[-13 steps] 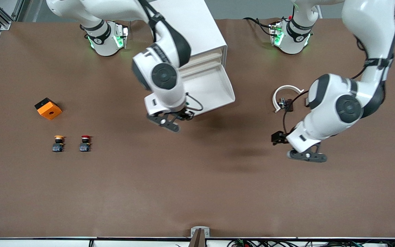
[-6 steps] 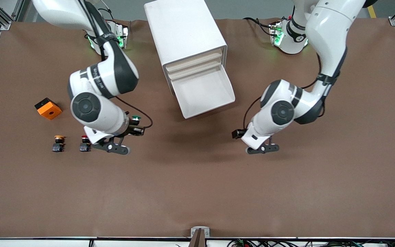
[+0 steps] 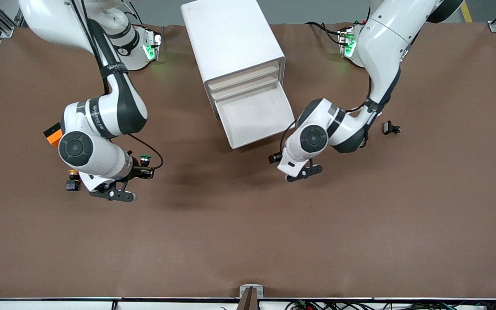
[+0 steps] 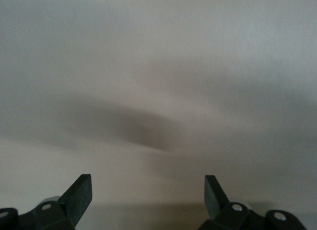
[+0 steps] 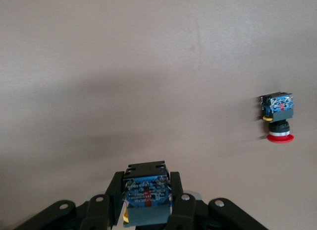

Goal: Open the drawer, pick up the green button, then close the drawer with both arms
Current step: 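Push the drawer closed with the left gripper while the right gripper lowers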

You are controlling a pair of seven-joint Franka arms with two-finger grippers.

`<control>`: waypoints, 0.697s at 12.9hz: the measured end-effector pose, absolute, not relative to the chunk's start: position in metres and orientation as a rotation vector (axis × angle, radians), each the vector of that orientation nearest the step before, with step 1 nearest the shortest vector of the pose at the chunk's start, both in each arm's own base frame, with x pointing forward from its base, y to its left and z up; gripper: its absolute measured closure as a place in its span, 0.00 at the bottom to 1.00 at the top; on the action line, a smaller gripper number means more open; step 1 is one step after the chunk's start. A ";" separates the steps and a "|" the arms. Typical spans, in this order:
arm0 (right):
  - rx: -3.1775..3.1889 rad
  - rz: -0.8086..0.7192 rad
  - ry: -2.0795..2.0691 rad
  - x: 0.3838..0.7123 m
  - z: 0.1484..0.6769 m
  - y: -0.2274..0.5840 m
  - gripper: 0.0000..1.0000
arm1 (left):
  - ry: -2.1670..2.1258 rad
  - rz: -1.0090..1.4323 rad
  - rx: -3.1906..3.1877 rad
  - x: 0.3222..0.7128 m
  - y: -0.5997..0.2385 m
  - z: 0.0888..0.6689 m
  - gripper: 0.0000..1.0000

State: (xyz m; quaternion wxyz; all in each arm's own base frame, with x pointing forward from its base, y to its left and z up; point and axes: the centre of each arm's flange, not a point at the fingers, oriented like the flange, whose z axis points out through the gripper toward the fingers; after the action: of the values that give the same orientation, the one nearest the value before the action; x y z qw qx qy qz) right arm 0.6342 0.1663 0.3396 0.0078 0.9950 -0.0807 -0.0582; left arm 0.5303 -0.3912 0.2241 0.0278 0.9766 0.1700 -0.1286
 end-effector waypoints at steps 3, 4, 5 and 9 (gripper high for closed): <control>3.121 -0.149 -0.233 0.627 0.317 0.149 0.59 | 0.558 -0.573 2.994 0.497 -0.419 0.221 0.00; 3.125 -0.135 -0.228 0.623 0.311 0.145 0.59 | 0.559 -0.627 2.984 0.489 -0.425 0.220 0.00; 3.128 -0.120 -0.218 0.620 0.305 0.142 0.59 | 0.557 -0.680 2.974 0.480 -0.430 0.218 0.00; 3.130 -0.057 -0.197 0.614 0.284 0.129 0.59 | 0.498 -0.825 2.961 0.446 -0.457 0.220 0.00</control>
State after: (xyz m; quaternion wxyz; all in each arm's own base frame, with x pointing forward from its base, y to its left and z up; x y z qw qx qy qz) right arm 0.6139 0.1286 0.2840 0.0024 0.9979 -0.0628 -0.0182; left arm 0.4456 -0.4570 0.2196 0.0138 0.9508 0.1598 -0.2649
